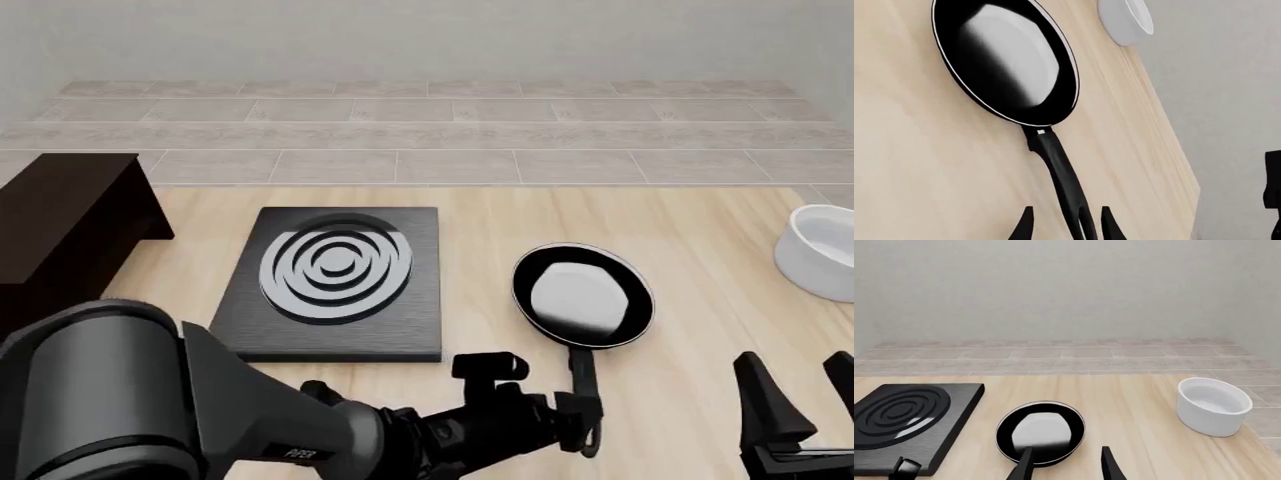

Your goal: Put the frying pan on top of the cabinet.

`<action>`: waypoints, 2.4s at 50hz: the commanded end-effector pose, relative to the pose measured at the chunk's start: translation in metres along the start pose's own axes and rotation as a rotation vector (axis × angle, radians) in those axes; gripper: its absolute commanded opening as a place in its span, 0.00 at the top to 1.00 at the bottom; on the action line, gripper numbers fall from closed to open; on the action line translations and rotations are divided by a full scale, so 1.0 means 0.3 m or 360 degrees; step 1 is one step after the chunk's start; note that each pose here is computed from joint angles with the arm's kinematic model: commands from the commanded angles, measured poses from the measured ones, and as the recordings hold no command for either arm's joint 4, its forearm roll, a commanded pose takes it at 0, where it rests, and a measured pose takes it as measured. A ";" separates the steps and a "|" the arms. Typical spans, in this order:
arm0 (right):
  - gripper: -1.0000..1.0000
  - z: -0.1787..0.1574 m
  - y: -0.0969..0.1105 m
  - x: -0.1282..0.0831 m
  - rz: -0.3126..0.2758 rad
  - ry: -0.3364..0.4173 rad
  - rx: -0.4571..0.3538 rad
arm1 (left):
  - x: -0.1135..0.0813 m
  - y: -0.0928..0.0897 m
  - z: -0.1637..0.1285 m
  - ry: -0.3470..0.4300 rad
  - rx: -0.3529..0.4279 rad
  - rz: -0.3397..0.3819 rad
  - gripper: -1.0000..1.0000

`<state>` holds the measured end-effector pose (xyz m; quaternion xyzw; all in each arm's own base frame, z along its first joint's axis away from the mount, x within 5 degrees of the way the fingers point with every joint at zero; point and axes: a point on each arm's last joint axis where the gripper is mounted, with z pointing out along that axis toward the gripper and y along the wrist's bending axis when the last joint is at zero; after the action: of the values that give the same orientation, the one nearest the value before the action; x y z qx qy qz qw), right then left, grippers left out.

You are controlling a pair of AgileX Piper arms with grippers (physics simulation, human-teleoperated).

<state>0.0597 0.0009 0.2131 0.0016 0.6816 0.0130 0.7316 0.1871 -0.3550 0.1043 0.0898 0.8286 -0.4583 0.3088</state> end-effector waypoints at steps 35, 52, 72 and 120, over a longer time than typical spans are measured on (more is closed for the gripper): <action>0.00 -0.002 -0.001 0.001 0.0011 0.0003 0.0007 | 0.043 0.009 0.061 0.0028 0.0012 0.0005 0.00; 0.00 0.001 -0.001 0.001 0.0014 0.0008 0.0009 | 0.051 0.012 0.078 0.0026 0.0020 0.0002 0.00; 0.00 0.004 -0.002 0.001 0.0013 0.0010 0.0014 | 0.053 0.003 0.103 0.0016 0.0043 -0.0004 0.00; 0.00 0.010 -0.003 0.000 0.0023 0.0015 0.0020 | 0.046 -0.024 0.131 0.0024 0.0052 -0.0023 1.00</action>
<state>0.0619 0.0002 0.2132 0.0108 0.6845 0.0139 0.7288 0.1916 -0.3915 0.0829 0.0838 0.8270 -0.4702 0.2965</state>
